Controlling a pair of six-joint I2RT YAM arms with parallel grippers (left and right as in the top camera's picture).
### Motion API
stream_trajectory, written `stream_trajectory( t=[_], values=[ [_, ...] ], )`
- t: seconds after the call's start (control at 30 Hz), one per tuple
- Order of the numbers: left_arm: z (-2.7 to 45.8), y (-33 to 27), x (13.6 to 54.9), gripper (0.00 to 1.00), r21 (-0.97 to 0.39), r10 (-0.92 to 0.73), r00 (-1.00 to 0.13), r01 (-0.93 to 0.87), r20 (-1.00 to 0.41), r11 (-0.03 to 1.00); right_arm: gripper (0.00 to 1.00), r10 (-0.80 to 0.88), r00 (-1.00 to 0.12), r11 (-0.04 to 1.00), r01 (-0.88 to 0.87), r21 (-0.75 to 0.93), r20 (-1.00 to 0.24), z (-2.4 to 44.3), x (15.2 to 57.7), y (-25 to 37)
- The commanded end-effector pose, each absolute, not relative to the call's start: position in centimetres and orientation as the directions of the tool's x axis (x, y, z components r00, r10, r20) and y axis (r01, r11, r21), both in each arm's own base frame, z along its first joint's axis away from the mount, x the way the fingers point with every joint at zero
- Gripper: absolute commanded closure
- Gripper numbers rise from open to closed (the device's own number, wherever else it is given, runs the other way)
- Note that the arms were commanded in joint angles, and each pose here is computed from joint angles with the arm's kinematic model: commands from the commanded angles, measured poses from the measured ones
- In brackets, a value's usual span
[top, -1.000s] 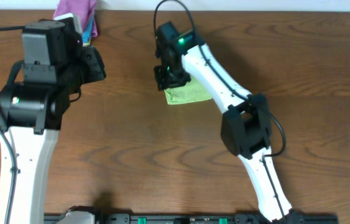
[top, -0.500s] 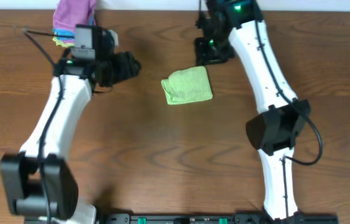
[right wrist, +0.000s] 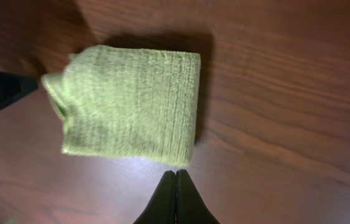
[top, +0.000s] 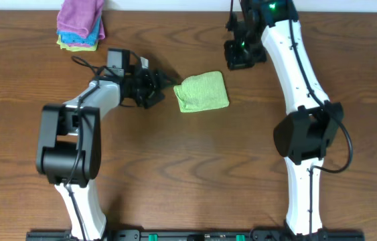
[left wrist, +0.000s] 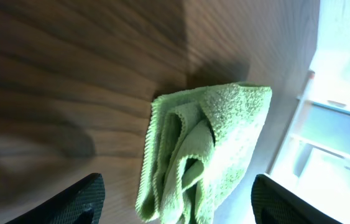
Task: Fold the cloth
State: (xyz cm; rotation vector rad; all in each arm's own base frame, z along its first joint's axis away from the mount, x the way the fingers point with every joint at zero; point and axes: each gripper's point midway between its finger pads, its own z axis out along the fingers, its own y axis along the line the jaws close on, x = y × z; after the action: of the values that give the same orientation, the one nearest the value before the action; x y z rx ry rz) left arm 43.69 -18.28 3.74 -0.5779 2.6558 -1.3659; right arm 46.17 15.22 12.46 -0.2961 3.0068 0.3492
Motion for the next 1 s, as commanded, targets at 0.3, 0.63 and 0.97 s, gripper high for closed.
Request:
stream_trajectory(
  t=[0.3,0.63,0.97],
  values=[
    [2.2,-20.3,42.7,0.2,-0.792,-0.361,-0.918,-0.341,0.164,0.506,0.98,-0.11,-0.993,0.968,-0.115,0.223,-0.037,5.4,45.5,14.3],
    [1.0,-20.3,42.7,0.19,-0.766,-0.377,-0.913,-0.351,0.153,0.539,0.98,-0.076,-0.996,0.976,-0.084,0.199,-0.048,2.9,45.8,13.9],
    [-0.6,-21.6,42.2,0.19,-0.759,-0.362,-0.917,-0.355,0.168,0.546,0.98,-0.061,-0.997,0.978,-0.068,0.199,-0.04,1.0,46.1,14.1]
  ],
)
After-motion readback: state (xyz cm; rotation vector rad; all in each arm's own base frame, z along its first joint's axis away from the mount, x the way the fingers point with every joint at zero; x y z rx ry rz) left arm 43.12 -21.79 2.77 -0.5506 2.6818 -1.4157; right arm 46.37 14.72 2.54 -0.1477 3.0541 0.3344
